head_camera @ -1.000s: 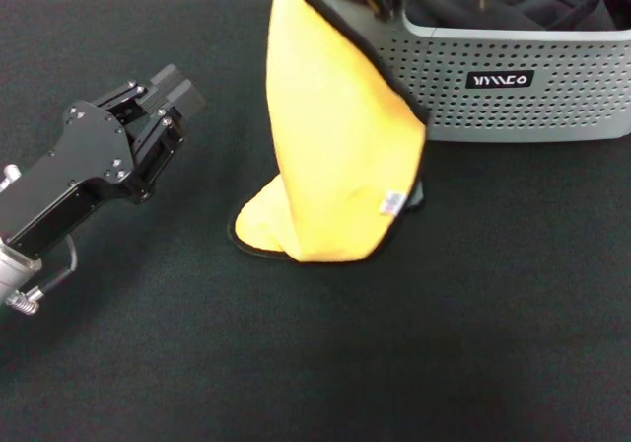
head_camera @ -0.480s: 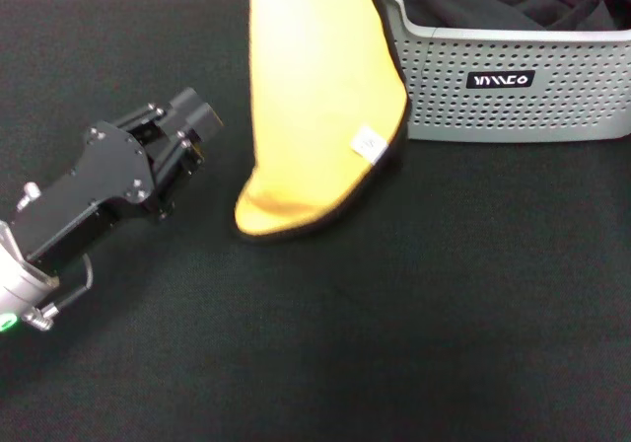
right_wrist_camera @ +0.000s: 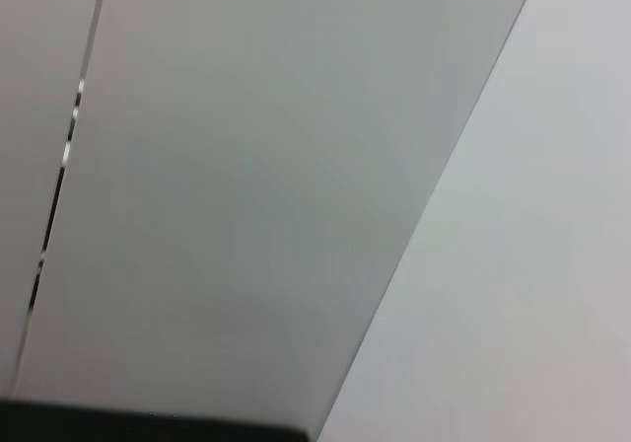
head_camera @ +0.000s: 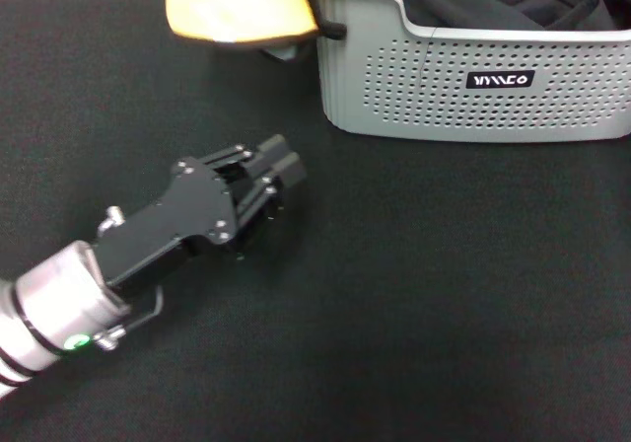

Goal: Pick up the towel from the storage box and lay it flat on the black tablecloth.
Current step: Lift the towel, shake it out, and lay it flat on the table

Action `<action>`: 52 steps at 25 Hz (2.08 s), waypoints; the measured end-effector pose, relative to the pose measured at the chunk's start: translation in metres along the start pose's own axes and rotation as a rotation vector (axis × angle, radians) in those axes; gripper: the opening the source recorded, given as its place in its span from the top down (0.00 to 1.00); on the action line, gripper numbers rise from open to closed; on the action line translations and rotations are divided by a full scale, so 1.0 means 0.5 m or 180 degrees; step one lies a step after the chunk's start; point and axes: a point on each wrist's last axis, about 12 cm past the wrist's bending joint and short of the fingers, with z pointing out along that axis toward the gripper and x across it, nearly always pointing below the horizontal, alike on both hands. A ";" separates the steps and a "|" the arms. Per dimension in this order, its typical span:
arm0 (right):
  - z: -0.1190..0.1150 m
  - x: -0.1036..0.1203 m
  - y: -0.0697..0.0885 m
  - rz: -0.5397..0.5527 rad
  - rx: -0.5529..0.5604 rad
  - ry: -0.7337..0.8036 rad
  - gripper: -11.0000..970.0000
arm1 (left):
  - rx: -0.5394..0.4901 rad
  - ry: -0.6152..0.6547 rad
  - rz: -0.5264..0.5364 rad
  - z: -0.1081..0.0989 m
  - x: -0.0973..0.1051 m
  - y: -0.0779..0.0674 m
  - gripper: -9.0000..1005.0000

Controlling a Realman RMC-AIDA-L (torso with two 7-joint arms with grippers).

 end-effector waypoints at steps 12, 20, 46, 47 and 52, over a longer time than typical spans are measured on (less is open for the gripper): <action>0.008 -0.022 0.001 0.0045 0.0032 -0.0320 0.98 | -0.0321 0.0066 0.0224 0.061 0.016 0.031 0.76; 0.013 -0.030 0.005 0.0123 -0.0029 -0.0467 0.98 | -0.0558 0.0077 0.0274 0.072 0.014 0.053 0.76; 0.009 0.000 0.018 0.0214 -0.0094 -0.0460 0.98 | -0.0413 -0.0495 -0.0165 0.093 -0.032 0.056 0.60; 0.009 0.003 0.019 0.0219 -0.0094 -0.0452 0.98 | -0.0393 -0.0539 -0.0183 0.091 -0.035 0.053 0.60; 0.004 0.018 0.022 0.0236 -0.0080 -0.0411 0.98 | -0.0405 -0.0734 -0.0263 0.071 -0.045 0.049 0.60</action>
